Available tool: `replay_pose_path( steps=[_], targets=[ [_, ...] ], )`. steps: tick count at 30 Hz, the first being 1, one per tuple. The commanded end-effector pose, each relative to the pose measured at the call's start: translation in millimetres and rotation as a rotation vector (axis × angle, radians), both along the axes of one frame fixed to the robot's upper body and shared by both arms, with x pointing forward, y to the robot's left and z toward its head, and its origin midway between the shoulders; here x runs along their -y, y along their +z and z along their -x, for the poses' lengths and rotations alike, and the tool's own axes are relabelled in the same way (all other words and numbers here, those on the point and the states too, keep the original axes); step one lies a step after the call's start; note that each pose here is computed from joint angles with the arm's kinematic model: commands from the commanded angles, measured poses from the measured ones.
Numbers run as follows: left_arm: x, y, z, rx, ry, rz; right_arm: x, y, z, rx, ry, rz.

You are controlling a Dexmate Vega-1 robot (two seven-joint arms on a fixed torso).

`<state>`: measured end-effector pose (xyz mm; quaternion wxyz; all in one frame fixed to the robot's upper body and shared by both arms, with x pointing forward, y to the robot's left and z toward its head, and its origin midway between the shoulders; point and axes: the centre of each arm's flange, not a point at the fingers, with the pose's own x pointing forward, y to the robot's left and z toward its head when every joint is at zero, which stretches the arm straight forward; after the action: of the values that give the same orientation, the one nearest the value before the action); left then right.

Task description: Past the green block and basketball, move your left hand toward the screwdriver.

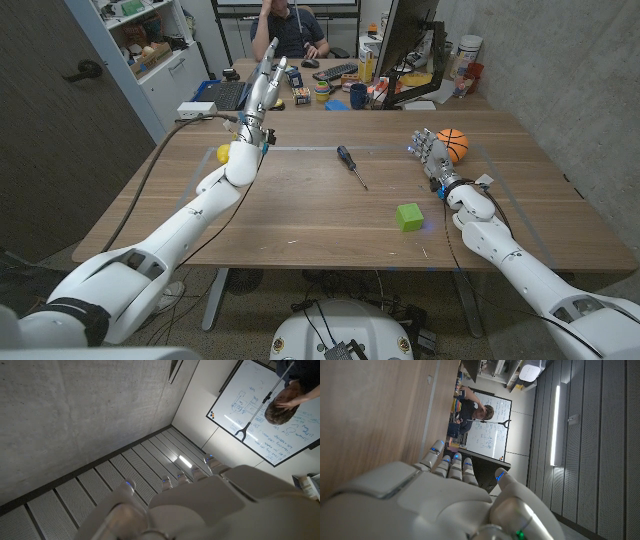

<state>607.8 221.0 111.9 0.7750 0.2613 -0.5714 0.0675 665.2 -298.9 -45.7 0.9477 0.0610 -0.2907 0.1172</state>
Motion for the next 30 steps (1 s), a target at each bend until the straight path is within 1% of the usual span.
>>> replay_pose_path(
  steps=[1, 6, 8, 16, 24, 30],
  targets=[
    [16.0, 32.0, 3.0, 0.07, 0.075, -0.145, -2.5, -2.1, 2.7, 0.005, 0.011, 0.001],
    [19.6, 37.9, 4.8, 0.077, 0.104, -0.203, -3.3, -3.4, 4.1, 0.003, 0.011, -0.005],
    [21.5, 42.2, 5.8, 0.083, 0.13, -0.248, -3.4, -4.0, 4.8, 0.003, 0.009, -0.006],
    [26.5, 52.8, 6.1, 0.09, 0.192, -0.35, -4.9, -3.3, 4.2, 0.009, 0.012, 0.0],
    [34.0, 60.4, -1.1, 0.059, 0.246, -0.437, -5.4, -2.8, 3.0, 0.004, 0.016, -0.008],
    [43.9, 66.4, -7.3, 0.03, 0.281, -0.518, -4.4, -3.5, 3.0, 0.004, 0.015, -0.008]
  ],
)
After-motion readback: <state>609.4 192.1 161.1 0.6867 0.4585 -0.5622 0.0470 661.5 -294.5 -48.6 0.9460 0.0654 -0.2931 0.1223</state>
